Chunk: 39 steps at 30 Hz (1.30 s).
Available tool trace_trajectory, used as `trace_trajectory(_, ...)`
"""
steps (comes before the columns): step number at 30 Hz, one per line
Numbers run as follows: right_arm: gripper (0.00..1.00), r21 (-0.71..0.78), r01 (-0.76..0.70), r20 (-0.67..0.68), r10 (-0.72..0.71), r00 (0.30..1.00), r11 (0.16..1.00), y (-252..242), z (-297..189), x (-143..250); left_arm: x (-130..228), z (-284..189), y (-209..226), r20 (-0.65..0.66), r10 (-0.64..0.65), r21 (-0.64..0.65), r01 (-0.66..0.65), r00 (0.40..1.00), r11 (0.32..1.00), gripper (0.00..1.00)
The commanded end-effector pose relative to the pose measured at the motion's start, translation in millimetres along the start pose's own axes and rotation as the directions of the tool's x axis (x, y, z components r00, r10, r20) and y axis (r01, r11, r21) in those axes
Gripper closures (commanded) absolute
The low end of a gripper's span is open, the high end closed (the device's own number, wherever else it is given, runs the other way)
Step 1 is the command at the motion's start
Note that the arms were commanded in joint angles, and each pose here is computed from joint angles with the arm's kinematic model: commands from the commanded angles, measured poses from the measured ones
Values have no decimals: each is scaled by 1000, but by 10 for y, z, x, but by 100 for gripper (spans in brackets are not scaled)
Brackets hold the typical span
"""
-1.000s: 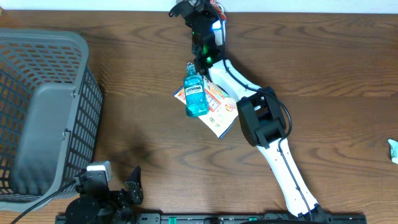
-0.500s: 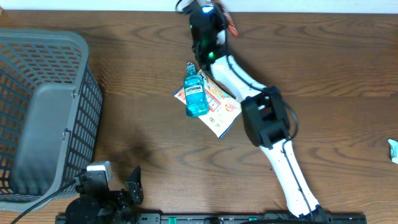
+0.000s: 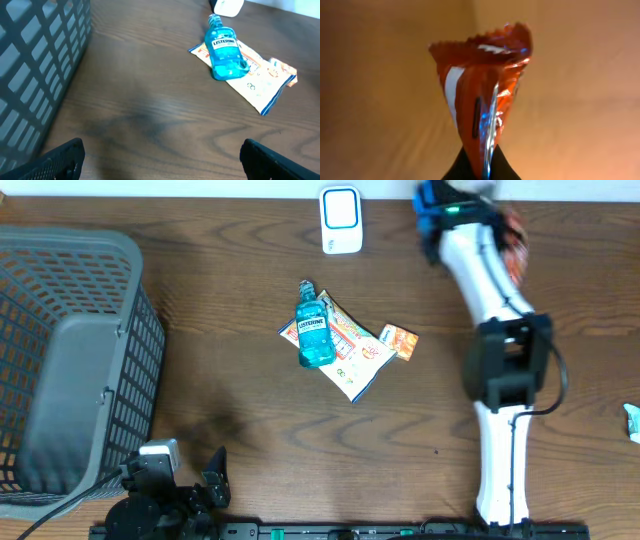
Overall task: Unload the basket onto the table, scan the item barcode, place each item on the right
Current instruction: 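Carry the red snack bar to the right table edge and drop it, then reach the right gripper to the orange Kleenex pack and grasp it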
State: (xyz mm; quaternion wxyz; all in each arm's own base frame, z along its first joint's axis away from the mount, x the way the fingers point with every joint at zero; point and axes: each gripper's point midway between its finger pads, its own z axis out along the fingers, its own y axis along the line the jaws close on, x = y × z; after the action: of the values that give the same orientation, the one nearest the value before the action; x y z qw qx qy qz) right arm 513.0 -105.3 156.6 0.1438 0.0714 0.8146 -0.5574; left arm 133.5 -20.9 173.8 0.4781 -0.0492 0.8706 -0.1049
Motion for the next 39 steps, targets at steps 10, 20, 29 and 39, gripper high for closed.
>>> trace_trajectory(10, 99, 21, -312, -561, 269, 783, 950, 68, 1708, 1709, -10, -9, -11, 3, 18, 6, -18, 1000, 1000, 1)
trace_trajectory(20, 99, 39, -466, -679, 365, 637, 884, -366, 1969, 2032, -10, -9, -11, 3, 18, 6, -18, 1000, 1000, 1)
trace_trajectory(29, 1, -247, -831, -694, 508, 511, 499, -969, 1172, 1251, -10, -9, -11, 3, 18, 6, -18, 1000, 1000, 1)
trace_trajectory(39, 1, -684, -728, -704, 216, 677, 52, -739, -844, 561, -10, -9, -11, 3, 18, 6, -18, 1000, 1000, 1)
